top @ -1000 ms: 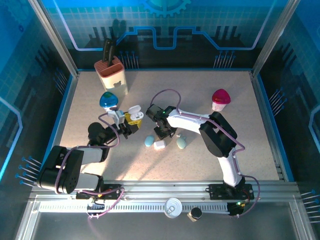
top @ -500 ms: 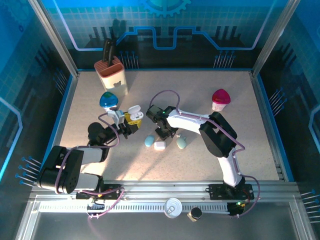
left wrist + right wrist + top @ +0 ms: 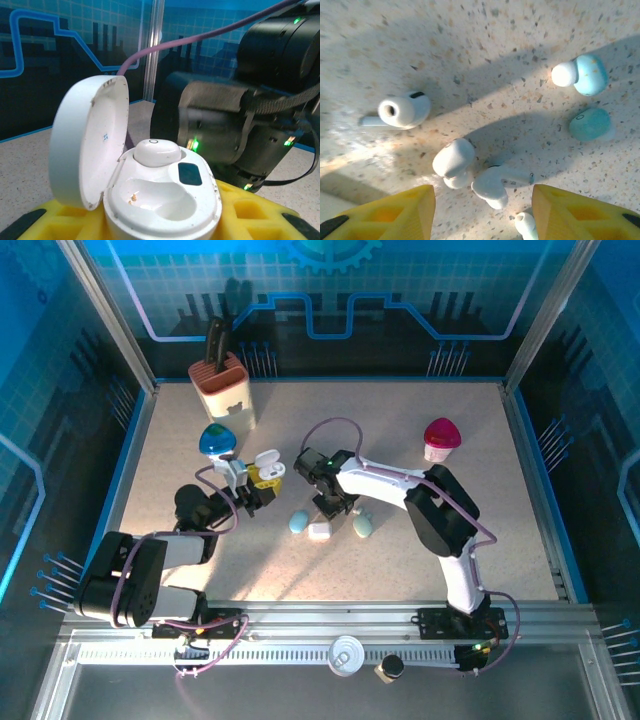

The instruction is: Insert the wireless bluetooth earbuds into the charging case

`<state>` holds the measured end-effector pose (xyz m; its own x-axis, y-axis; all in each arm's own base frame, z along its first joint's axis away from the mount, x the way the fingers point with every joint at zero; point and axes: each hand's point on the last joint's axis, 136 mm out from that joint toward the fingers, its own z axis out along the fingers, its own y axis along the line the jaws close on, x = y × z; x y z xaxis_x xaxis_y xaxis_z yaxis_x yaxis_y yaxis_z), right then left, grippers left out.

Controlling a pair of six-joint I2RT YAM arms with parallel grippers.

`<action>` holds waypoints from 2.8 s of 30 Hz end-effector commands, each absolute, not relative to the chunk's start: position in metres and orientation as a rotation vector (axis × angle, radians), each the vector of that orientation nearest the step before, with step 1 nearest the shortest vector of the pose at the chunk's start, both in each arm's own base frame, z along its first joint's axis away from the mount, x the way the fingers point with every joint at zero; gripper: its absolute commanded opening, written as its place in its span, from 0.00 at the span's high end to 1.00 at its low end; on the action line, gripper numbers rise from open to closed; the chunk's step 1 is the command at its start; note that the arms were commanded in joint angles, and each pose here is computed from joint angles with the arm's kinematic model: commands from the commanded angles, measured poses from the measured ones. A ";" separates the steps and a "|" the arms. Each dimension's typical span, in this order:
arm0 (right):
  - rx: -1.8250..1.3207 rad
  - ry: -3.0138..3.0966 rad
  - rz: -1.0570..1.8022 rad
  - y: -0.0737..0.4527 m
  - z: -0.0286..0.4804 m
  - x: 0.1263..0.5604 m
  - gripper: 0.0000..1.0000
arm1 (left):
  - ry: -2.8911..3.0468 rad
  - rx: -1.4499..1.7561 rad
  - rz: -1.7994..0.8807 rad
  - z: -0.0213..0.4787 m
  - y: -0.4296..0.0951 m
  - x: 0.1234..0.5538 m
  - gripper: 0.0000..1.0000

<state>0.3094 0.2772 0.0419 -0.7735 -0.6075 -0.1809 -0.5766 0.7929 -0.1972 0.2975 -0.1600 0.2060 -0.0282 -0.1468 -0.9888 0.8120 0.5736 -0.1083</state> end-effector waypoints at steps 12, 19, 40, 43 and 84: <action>-0.688 2.736 -0.174 0.296 0.040 0.316 0.60 | 1.365 0.558 -0.775 0.216 -0.141 0.300 0.61; -0.711 2.761 -0.228 0.298 0.025 0.313 0.68 | 1.372 0.550 -0.778 0.215 -0.139 0.301 0.61; -0.731 2.744 -0.205 0.299 0.033 0.320 0.84 | 1.379 0.571 -0.779 0.209 -0.141 0.302 0.62; -0.723 2.709 -0.184 0.295 0.058 0.319 0.84 | 1.372 0.586 -0.763 0.209 -0.141 0.301 0.62; -0.755 2.013 1.190 0.387 0.274 0.283 0.85 | 1.195 0.738 -0.755 0.244 -0.216 0.296 0.63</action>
<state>0.2749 0.3844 0.2722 -0.6135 -0.1650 -0.7723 -0.7551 0.4089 0.5125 0.2958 -0.2134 0.2303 0.1251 -0.1148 -0.9855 0.8348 0.5490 0.0420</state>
